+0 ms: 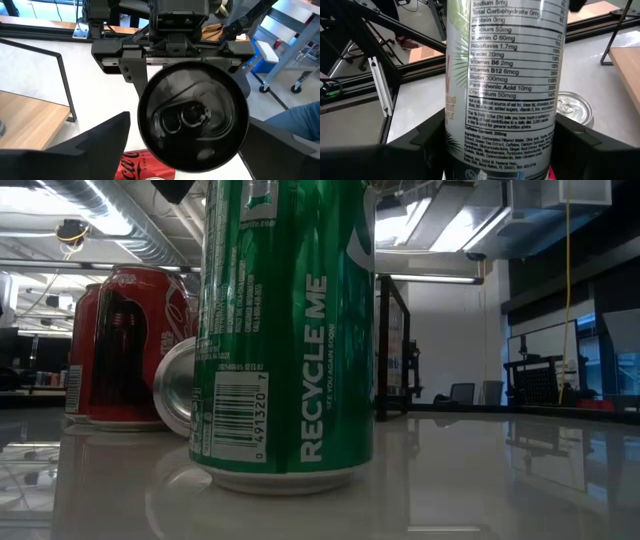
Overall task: Place canned beverage on shelf
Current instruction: Put the white yellow soda can on the shelf aligned with the other white yellow soda can
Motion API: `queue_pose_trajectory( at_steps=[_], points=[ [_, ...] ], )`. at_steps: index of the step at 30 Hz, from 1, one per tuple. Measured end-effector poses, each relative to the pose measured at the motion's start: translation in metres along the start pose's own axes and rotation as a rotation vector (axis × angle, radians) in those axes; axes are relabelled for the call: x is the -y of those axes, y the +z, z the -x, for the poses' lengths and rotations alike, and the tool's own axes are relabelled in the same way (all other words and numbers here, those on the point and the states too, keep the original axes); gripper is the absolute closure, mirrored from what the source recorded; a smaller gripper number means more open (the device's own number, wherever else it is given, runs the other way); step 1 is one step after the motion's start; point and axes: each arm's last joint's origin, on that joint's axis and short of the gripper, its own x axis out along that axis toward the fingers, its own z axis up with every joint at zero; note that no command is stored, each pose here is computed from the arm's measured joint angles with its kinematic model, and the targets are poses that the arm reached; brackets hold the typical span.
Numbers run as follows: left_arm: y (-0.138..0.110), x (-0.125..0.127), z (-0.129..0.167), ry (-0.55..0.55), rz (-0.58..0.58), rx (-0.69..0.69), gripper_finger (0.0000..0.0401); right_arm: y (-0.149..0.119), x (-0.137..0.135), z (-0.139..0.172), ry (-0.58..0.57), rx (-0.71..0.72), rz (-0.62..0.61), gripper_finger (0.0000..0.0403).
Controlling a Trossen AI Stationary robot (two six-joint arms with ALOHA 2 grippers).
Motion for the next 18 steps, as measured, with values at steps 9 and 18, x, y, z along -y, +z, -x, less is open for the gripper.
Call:
queue_pose_trajectory(
  at_steps=[9,18],
  points=[
    [0.0038,0.001,0.0001,-0.015,-0.011,0.039,0.0129,-0.0002,0.0001,0.0,-0.001,-0.002,0.004,0.0145],
    [0.0038,0.0013,0.0001,-0.025,-0.012,0.037,0.0155,-0.0002,0.0001,0.0,0.0,-0.002,0.003,0.0145]
  ],
)
